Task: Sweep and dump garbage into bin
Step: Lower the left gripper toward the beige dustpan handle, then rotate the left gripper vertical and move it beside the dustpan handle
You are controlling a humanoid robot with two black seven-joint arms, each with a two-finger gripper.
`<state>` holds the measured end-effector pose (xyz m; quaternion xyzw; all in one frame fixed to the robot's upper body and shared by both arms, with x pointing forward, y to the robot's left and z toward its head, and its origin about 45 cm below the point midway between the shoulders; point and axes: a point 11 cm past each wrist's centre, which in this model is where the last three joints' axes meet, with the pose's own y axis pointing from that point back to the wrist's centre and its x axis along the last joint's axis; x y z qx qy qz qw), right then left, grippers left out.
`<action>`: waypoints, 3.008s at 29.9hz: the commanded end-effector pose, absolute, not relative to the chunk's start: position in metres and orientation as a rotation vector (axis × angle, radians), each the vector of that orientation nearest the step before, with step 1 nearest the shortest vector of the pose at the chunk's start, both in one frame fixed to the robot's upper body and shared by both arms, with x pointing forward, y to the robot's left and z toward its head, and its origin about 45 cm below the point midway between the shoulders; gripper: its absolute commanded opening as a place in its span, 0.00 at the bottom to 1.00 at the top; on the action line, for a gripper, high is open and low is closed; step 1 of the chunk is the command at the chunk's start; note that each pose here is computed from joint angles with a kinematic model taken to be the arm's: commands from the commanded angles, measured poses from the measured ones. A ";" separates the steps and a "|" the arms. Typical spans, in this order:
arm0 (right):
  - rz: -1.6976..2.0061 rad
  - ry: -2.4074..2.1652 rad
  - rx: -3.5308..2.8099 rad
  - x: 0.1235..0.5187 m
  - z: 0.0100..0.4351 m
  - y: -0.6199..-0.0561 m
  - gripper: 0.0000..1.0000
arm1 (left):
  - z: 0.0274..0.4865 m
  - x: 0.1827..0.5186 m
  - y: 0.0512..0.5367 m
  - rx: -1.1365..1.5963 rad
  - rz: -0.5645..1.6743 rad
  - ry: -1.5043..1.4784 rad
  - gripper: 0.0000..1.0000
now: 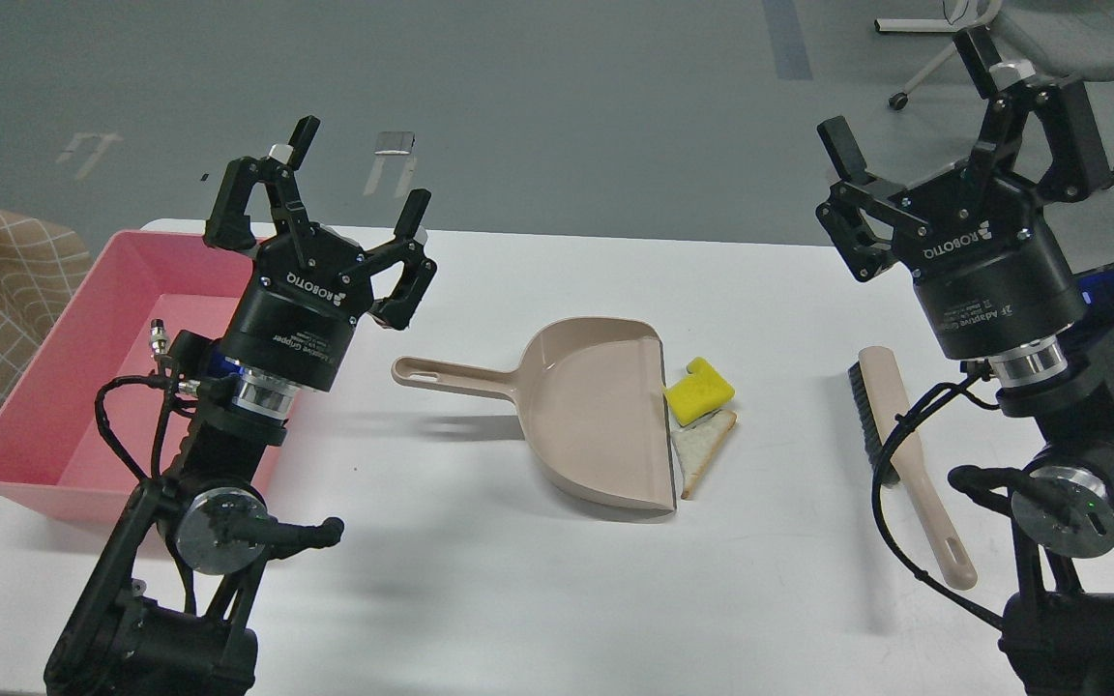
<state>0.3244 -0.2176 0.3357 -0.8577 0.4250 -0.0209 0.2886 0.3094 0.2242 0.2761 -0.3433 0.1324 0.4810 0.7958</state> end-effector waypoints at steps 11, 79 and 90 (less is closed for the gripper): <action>-0.050 1.131 -2.293 0.324 0.335 -0.217 1.00 | 0.276 0.310 0.220 -0.735 1.020 0.291 0.98; 0.065 1.199 -2.310 0.317 0.298 -0.223 1.00 | 0.242 0.304 0.192 -0.290 1.151 0.103 0.98; 0.054 1.208 -2.298 0.318 0.301 -0.227 1.00 | 0.204 0.267 0.216 -0.184 1.244 0.086 0.98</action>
